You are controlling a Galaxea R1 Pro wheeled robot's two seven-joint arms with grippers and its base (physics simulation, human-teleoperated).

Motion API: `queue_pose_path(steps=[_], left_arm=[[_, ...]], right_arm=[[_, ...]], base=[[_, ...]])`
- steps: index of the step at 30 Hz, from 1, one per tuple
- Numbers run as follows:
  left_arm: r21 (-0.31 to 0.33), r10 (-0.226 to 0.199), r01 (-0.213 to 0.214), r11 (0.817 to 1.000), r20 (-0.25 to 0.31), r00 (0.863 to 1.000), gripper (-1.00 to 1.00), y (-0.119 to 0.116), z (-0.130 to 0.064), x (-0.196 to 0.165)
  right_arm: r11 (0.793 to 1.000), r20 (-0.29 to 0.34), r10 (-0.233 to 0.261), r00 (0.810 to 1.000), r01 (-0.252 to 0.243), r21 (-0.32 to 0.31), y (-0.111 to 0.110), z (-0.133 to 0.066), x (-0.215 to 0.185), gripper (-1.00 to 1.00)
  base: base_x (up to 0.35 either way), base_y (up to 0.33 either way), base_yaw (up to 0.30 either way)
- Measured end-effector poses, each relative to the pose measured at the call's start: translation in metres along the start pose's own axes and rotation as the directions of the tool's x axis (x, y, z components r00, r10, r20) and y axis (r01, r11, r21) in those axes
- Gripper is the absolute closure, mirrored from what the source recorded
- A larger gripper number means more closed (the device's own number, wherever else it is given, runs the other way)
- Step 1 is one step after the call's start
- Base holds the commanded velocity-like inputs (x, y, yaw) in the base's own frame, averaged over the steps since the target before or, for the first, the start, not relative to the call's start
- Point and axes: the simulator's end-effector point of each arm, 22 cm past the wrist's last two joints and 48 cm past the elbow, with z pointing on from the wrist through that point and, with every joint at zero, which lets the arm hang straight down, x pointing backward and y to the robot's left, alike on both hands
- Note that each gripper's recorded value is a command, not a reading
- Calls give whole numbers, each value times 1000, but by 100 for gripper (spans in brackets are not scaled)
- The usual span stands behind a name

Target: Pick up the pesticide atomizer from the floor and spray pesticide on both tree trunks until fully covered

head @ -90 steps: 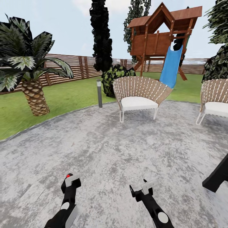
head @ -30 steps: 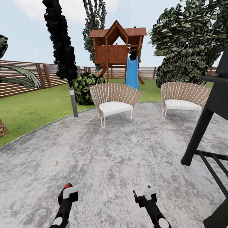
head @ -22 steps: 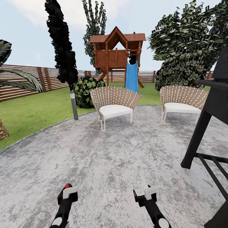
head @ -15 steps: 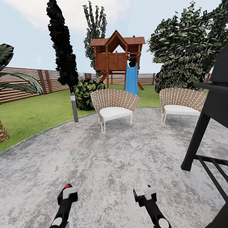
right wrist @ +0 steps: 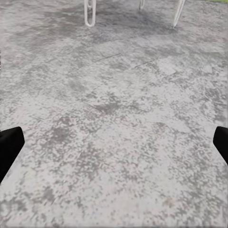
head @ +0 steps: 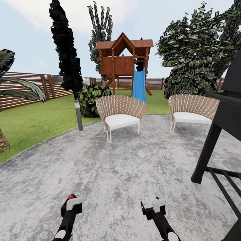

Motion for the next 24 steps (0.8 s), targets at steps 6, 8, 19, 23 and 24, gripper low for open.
queue_pose_path(steps=[6, 8, 19, 23, 24], left_arm=[[0, 0, 0, 1000, 0, 1000, 100, -1, -1, -14], [-1, -1, 1, 1000, 0, 1000, 100, -1, -1, -18], [-1, 0, 0, 1000, -1, 1000, 100, -2, -2, -43], [0, 0, 0, 1000, -1, 1000, 100, -3, -3, -52], [1, 0, 0, 1000, -1, 1000, 100, -3, -3, -54]], right_arm=[[1000, -3, 3, 1000, -3, -1, -1, -1, -12, -100], [1000, -4, 3, 1000, -3, -1, -1, -2, -16, -100], [1000, -18, 7, 1000, -7, -7, -2, -6, -34, -100], [1000, -20, 8, 1000, -8, -8, -2, -7, -42, -100], [1000, -22, 8, 1000, -8, -9, -2, -7, -43, -100]], base=[[0, 0, 0], [0, 0, 0], [0, 0, 0], [0, 0, 0], [0, 0, 0]])
